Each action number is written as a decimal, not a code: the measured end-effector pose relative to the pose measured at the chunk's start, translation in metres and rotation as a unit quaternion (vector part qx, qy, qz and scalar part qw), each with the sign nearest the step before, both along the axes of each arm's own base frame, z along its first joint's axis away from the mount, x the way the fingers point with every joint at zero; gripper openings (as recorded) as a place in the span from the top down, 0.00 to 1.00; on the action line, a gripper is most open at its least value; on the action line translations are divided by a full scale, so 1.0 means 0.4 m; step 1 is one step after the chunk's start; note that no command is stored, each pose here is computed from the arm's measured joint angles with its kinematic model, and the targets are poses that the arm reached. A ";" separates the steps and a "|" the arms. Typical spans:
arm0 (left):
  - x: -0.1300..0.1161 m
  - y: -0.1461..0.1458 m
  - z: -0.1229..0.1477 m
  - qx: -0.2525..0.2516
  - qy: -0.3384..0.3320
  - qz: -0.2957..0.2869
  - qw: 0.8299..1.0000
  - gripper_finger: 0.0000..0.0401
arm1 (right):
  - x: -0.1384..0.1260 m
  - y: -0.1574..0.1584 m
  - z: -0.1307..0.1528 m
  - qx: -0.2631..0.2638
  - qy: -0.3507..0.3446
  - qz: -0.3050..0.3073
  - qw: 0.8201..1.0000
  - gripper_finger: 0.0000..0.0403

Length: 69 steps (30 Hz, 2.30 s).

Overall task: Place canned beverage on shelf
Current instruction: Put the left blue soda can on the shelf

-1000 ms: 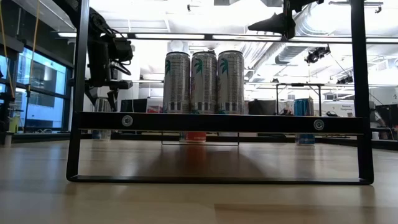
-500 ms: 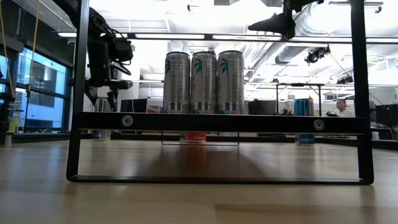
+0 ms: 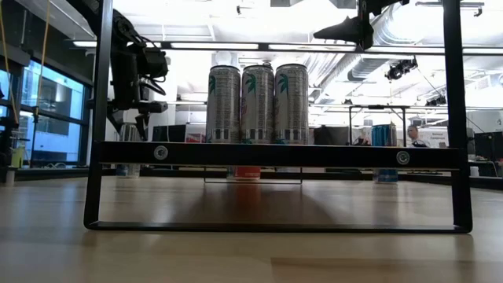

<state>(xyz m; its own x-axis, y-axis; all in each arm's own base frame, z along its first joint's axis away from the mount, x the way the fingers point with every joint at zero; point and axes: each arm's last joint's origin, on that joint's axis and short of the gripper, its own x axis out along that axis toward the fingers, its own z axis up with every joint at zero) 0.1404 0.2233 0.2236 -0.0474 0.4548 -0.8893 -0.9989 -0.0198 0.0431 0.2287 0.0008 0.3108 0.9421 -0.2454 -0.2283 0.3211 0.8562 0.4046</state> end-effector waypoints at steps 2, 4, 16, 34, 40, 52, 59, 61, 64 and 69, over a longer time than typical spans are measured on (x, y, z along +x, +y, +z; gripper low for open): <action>0.000 0.000 0.000 0.000 0.000 0.000 1.000 0.53 | 0.000 0.000 -0.001 0.000 0.002 0.000 1.000 0.08; 0.000 0.000 0.000 0.000 0.000 0.000 1.000 0.53 | -0.001 0.000 -0.002 0.000 0.004 0.000 1.000 0.08; 0.000 0.000 0.000 0.000 0.000 0.001 1.000 0.53 | -0.003 0.000 -0.011 -0.001 0.025 0.000 1.000 0.08; 0.000 0.001 0.000 0.003 -0.003 0.013 1.000 0.54 | -0.003 0.000 -0.012 -0.001 0.025 0.000 1.000 0.08; 0.002 -0.019 0.017 0.009 -0.014 0.001 1.000 0.54 | -0.003 0.000 -0.012 -0.001 0.025 0.000 1.000 0.08; -0.039 -0.119 0.249 0.224 -0.204 -0.093 0.949 0.54 | -0.003 0.000 -0.011 0.001 0.025 0.000 1.000 0.08; -0.083 -0.200 0.388 0.366 -0.339 -0.177 0.848 0.53 | -0.003 0.000 -0.012 0.020 0.020 -0.006 1.000 0.08; -0.095 -0.225 0.418 0.393 -0.368 -0.207 0.817 0.53 | -0.003 0.000 -0.012 0.020 0.020 -0.006 1.000 0.08; -0.109 -0.253 0.444 0.417 -0.387 -0.240 0.786 0.54 | -0.003 0.000 -0.012 0.020 0.020 -0.006 1.000 0.08; -0.124 -0.275 0.454 0.433 -0.384 -0.246 0.778 0.53 | -0.003 0.000 -0.012 0.036 0.016 -0.010 0.999 0.08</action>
<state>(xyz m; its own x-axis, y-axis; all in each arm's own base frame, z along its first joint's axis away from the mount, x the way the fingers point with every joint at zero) 0.0908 0.1134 0.4052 0.7153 0.6942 0.0807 -0.6192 0.6830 -0.3875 0.2274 0.0007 0.3062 0.9292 -0.2463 -0.2755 0.3517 0.8181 0.4550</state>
